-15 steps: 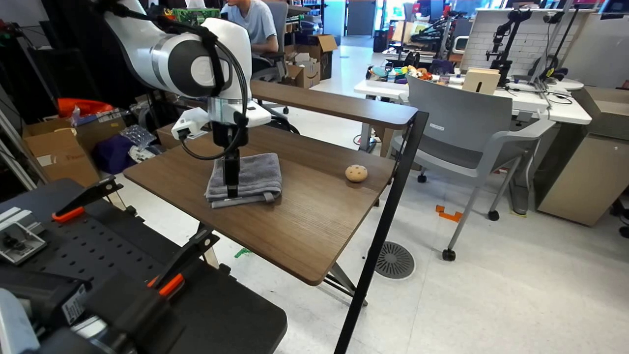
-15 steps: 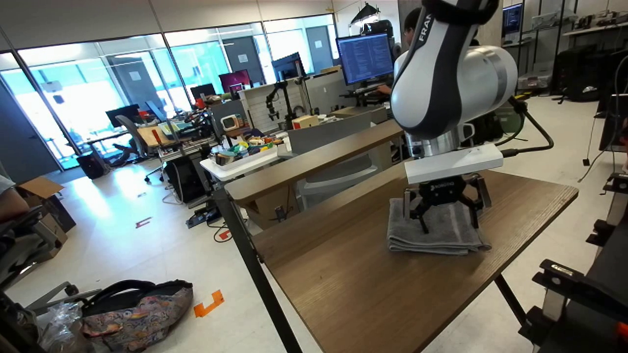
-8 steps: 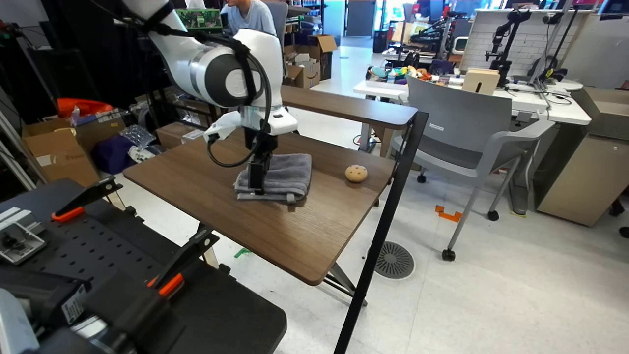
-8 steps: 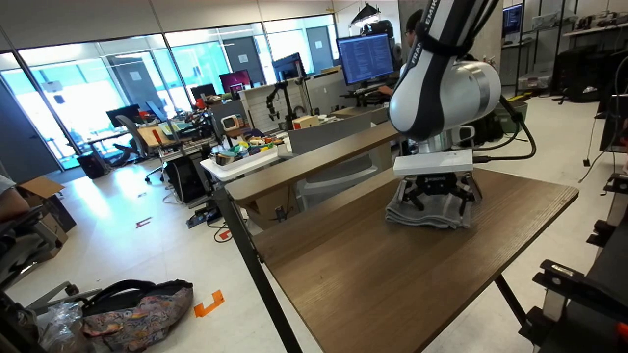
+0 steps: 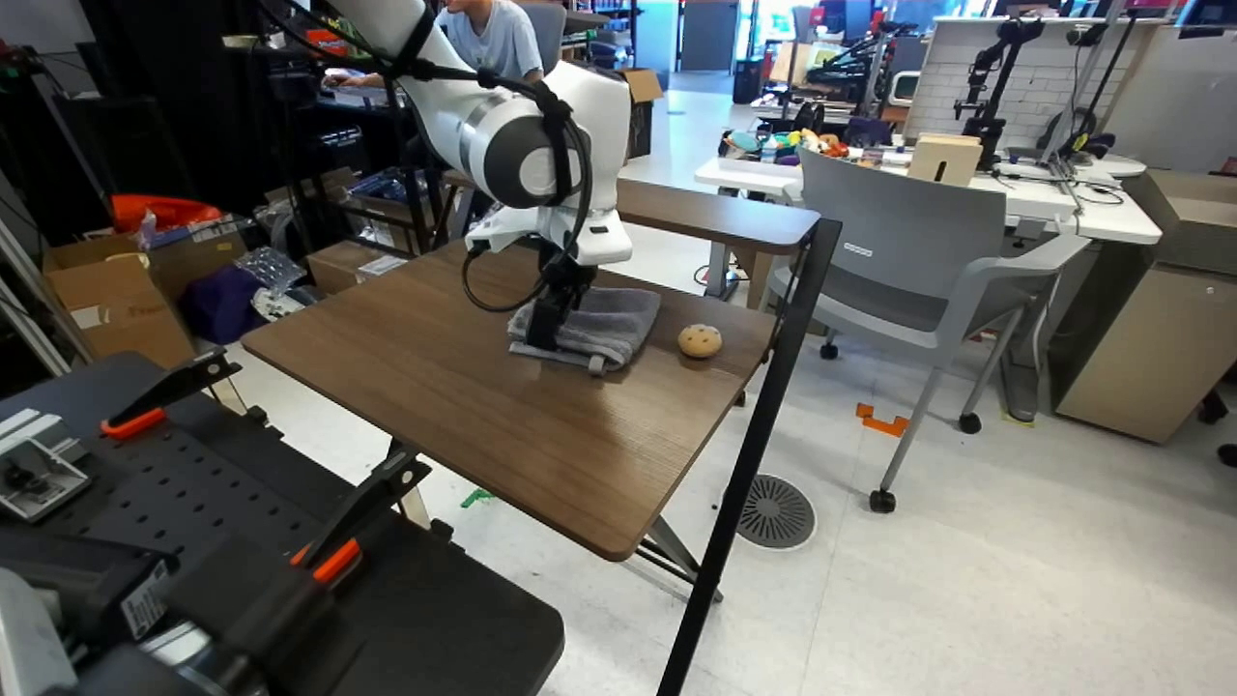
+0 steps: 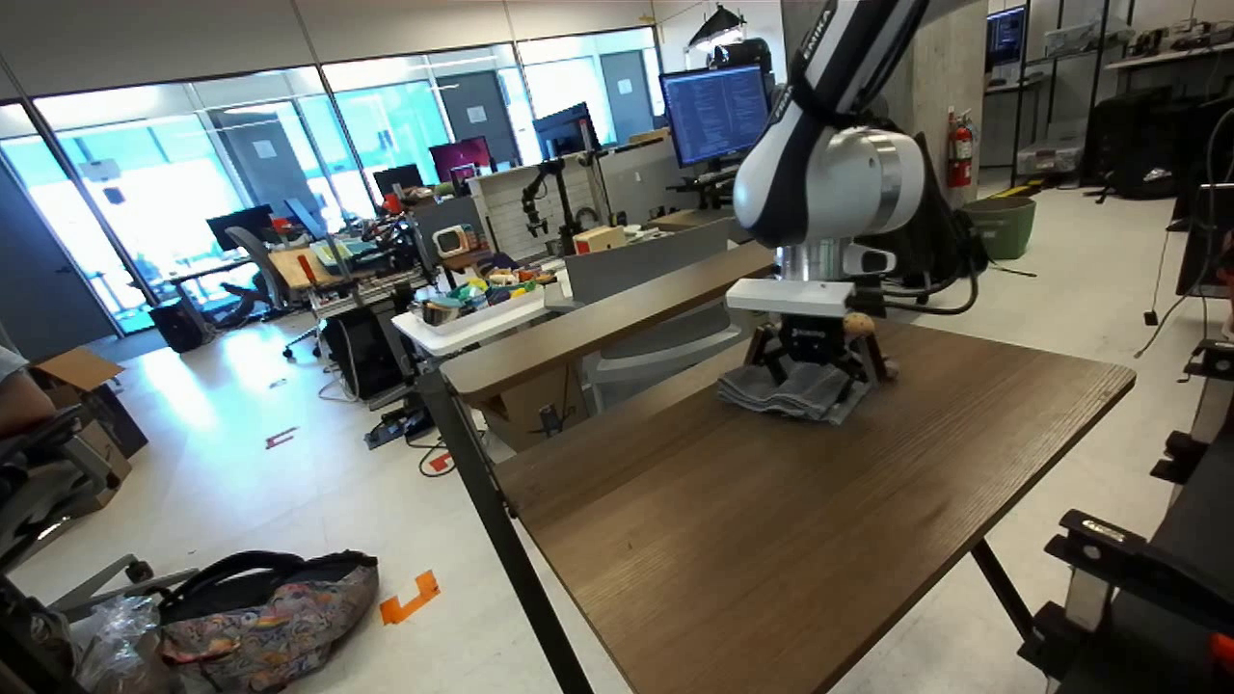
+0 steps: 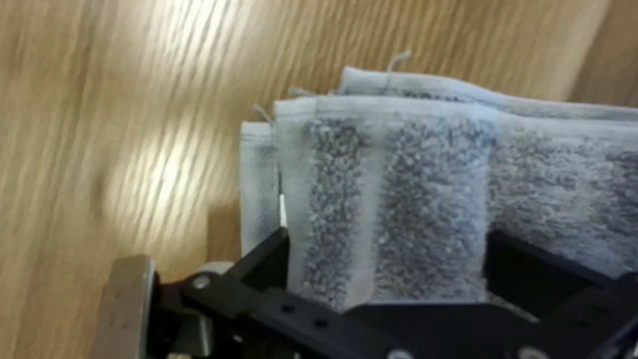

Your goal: Use the towel to wipe the table

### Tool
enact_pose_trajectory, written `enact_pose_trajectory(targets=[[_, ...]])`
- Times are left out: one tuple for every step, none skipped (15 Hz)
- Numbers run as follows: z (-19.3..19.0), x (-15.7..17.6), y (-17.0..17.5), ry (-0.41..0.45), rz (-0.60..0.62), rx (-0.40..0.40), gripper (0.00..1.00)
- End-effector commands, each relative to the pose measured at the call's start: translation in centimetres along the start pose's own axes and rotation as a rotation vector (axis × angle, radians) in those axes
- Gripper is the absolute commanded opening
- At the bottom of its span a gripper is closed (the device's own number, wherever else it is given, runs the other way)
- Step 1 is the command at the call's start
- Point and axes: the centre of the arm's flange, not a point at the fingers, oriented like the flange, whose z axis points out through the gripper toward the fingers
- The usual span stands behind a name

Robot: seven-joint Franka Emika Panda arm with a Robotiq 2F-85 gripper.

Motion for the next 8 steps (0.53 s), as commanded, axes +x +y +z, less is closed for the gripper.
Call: enact_pose_trajectory(targets=[[-0.7, -6.0, -4.4, -0.130, -0.021, 0.079, 1.00], [-0.9, -8.1, -5.0, -0.158, -0.042, 0.095, 1.00], [-0.6, -10.7, -5.5, -0.180, -0.069, 0.100, 1.00], [-0.3, -12.6, -5.9, -0.170, -0.081, 0.126, 1.00], [-0.1, -14.2, -6.1, -0.179, -0.093, 0.131, 1.00], [0.1, -15.5, -6.1, -0.185, -0.114, 0.135, 1.00], [0.3, -16.5, -6.2, -0.182, -0.121, 0.135, 1.00], [0.3, -17.1, -6.1, -0.186, -0.131, 0.132, 1.00]])
